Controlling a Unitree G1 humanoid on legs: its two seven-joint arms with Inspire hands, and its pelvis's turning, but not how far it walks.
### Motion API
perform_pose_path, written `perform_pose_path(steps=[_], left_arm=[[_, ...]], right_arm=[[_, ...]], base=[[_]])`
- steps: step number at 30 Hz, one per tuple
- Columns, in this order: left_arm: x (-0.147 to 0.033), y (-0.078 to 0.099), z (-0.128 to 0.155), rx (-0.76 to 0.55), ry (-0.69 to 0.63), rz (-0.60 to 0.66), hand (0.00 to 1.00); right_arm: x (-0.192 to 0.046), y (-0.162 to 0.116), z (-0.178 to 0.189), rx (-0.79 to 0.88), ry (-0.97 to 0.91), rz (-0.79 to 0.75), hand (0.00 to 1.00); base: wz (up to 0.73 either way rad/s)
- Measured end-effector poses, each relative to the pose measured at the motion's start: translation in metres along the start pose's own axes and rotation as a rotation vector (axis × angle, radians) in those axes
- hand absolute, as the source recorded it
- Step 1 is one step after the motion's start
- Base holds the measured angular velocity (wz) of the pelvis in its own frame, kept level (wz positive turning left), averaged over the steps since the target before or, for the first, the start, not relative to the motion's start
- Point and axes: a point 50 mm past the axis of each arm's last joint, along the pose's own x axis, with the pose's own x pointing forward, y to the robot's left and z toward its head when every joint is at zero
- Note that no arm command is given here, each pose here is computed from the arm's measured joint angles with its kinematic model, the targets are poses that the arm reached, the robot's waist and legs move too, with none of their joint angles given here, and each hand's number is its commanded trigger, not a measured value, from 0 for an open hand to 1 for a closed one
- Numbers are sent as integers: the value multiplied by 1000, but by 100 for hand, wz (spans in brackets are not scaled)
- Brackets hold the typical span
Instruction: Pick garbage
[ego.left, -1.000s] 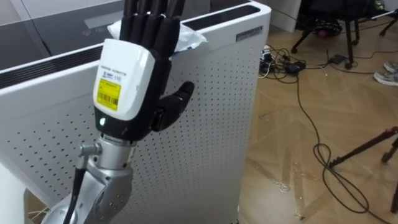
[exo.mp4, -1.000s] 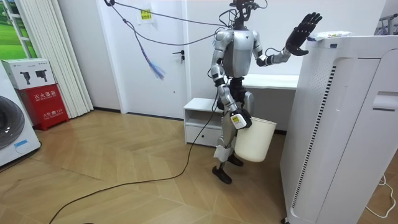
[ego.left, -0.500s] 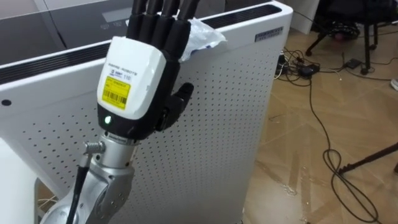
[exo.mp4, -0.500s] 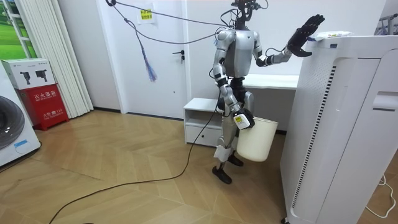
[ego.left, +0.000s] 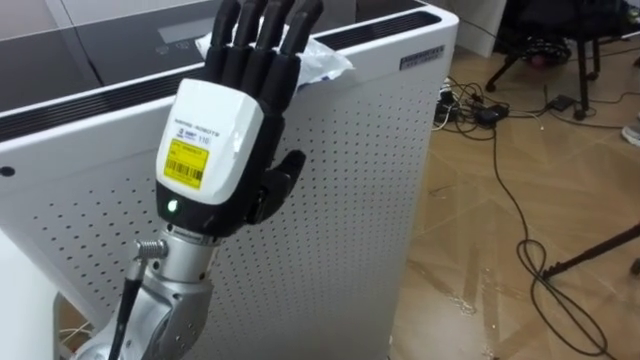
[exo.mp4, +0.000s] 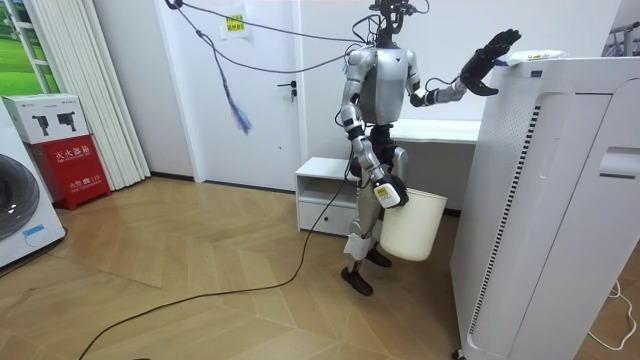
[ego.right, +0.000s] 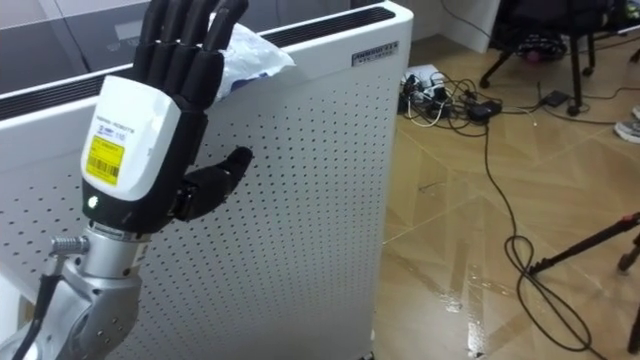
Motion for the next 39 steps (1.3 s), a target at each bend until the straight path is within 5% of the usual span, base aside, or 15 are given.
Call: perform_pose_path(steps=[14, 15, 16, 24, 39], left_arm=[[-1, -4, -20, 54, 51, -60, 0], [-1, -4, -20, 55, 50, -61, 42], [-1, -4, -20, 56, 51, -65, 100], [3, -6, -22, 61, 54, -98, 100], [32, 13, -33, 37, 92, 41, 100]], right_arm=[[3, -2, 8, -8, -3, -1, 100], [3, -2, 8, -13, -3, -1, 100], [3, -2, 8, -20, -2, 0, 100], [3, -4, 10, -48, 1, -3, 100], [2, -4, 7, -40, 36, -3, 100]], base=[[1], [0], [0], [0], [0]])
